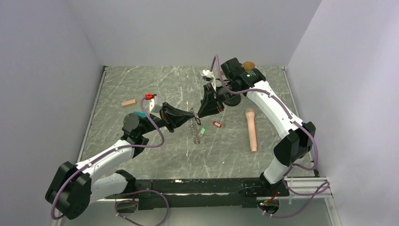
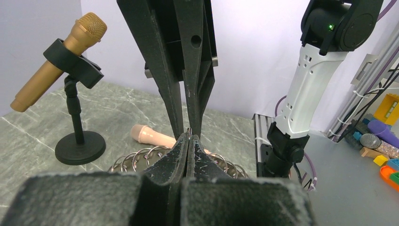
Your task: Put the keys on the keyring
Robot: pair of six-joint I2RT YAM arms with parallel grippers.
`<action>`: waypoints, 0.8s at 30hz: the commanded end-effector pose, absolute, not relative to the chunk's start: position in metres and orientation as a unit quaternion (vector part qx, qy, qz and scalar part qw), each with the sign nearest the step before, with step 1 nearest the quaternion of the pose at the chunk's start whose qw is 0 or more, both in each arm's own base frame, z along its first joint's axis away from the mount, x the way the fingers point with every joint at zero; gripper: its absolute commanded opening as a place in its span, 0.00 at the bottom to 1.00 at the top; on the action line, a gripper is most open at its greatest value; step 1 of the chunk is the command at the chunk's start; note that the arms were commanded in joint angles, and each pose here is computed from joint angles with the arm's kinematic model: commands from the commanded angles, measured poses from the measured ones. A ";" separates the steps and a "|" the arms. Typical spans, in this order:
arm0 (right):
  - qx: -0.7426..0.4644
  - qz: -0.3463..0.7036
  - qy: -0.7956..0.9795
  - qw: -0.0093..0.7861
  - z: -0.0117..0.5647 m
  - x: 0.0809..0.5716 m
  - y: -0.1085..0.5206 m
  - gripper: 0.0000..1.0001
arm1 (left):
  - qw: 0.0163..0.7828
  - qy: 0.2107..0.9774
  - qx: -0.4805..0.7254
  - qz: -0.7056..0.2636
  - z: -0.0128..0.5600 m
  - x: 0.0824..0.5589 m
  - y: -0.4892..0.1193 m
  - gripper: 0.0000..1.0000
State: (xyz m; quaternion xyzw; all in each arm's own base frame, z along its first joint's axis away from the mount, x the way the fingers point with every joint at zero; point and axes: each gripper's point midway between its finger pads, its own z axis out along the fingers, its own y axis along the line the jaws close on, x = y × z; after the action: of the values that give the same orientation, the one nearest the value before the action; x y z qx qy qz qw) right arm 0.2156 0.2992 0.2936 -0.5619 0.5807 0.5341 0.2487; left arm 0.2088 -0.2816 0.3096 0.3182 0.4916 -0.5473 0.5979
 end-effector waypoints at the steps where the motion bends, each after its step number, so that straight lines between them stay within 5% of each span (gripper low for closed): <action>1: -0.574 0.544 0.549 0.271 0.315 0.205 0.299 0.19 | 0.637 0.440 0.334 -0.537 0.346 0.204 -0.275 0.00; 12: -0.581 0.551 0.537 0.265 0.316 0.201 0.303 0.00 | 0.638 0.437 0.334 -0.539 0.347 0.204 -0.274 0.00; 24: -0.600 0.511 0.561 0.255 0.296 0.207 0.298 0.00 | 0.614 0.421 0.367 -0.558 0.349 0.195 -0.269 0.00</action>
State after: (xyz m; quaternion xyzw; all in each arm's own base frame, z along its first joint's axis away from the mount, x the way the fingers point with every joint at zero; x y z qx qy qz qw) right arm 0.2093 0.3017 0.2906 -0.5813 0.5701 0.5250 0.2480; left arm 0.2066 -0.2740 0.3113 0.3337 0.4850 -0.5529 0.5897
